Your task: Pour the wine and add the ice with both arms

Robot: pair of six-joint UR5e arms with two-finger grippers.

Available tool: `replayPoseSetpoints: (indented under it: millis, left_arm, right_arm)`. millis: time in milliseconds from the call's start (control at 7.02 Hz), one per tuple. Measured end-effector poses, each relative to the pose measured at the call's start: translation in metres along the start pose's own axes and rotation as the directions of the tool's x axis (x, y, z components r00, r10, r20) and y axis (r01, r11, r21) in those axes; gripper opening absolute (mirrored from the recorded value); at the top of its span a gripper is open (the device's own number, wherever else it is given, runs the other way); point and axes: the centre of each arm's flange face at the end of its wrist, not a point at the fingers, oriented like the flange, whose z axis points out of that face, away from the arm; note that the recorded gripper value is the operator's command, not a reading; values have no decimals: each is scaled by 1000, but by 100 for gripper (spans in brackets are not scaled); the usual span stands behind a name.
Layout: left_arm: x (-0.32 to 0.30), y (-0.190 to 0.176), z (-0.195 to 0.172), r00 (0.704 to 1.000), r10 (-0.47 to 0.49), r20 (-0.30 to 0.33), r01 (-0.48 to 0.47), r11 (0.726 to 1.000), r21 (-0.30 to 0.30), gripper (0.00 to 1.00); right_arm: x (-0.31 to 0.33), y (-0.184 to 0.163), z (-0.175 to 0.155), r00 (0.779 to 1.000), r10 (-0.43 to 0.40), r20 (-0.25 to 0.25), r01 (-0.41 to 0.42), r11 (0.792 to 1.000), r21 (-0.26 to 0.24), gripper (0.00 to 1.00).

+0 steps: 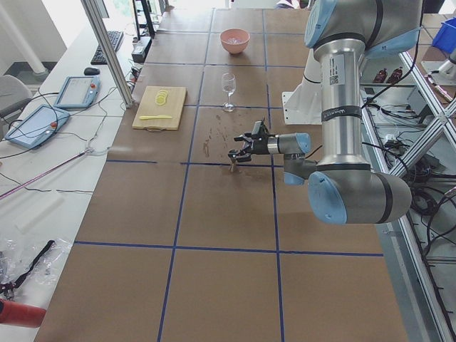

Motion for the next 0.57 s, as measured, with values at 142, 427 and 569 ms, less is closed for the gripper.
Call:
replayPoseSetpoints:
  millis: [142,427,569]
  left_arm:
    - [1,14,5,1000,1,7,0,1000,-4,100]
    - [-2,36,12,1000,7,22,-7,1000,-11,100]
    - [-3,43,14,1000,9,25,-8,1000,-16,100]
  right_arm:
    - [0,0,0,1000,0,0,0,1000,0,100]
    - [0,0,0,1000,0,0,0,1000,0,100]
    - [0,1,0,1000,0,0,0,1000,-1,100]
